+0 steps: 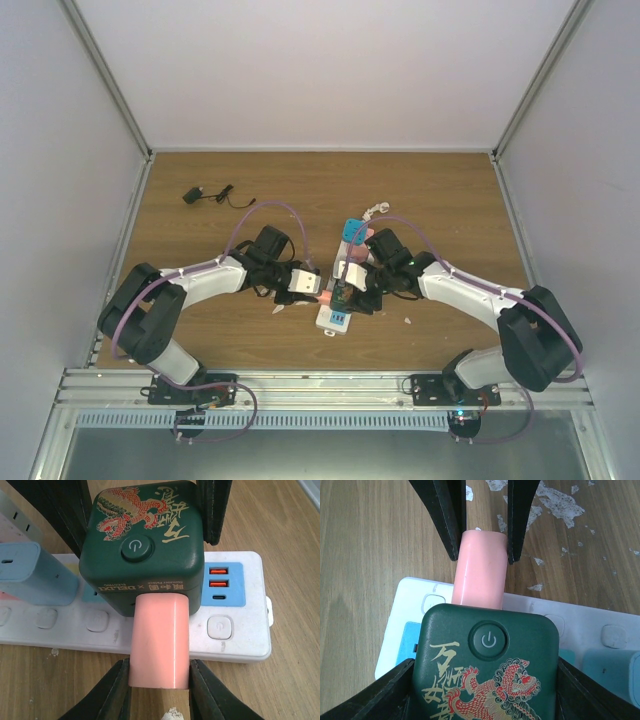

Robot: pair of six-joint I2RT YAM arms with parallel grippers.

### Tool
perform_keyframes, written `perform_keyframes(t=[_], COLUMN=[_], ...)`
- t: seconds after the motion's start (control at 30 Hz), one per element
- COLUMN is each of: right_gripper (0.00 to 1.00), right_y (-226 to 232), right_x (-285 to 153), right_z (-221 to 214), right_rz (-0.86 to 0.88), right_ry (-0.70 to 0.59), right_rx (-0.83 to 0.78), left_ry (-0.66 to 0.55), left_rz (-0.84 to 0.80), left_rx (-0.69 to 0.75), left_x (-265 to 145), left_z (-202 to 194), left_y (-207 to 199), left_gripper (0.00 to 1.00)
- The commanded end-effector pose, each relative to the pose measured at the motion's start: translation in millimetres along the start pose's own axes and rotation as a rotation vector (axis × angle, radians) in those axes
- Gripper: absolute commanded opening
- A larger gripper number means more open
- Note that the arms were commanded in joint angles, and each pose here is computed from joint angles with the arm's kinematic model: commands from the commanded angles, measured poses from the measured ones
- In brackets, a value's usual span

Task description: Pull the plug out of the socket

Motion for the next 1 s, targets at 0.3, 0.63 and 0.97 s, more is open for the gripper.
perform_keyframes(t=[0.3, 0.63, 0.97], right_gripper=[0.11, 0.06, 0.03], right_y=[6, 7, 6], right_x=[7, 6, 4], right_z=[-22, -26, -25], right_rz=[0.032, 0.021, 0.017], right_ry=[0.149, 0.177, 0.195], right_rx=[0.034, 0.058, 0.079], left_ry=[0.084, 0.147, 0.207], left_rz=[0.062, 0.089, 0.147], left_rx=[0.000, 0.008, 0.022], left_x=[-25, -39, -57], left_z=[-28, -44, -54], left_y=[7, 12, 19], left_gripper=[0.15, 0.13, 0.12])
Point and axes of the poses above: each gripper's point midway between its finger pads, its own x axis out along the fingers, its own y axis along the line the jaws close on, z = x × y, the point moved 10 cm from there along -x, back along the fingers, and after that the axes turned 14 degrees about x, right-handed, at the moved point
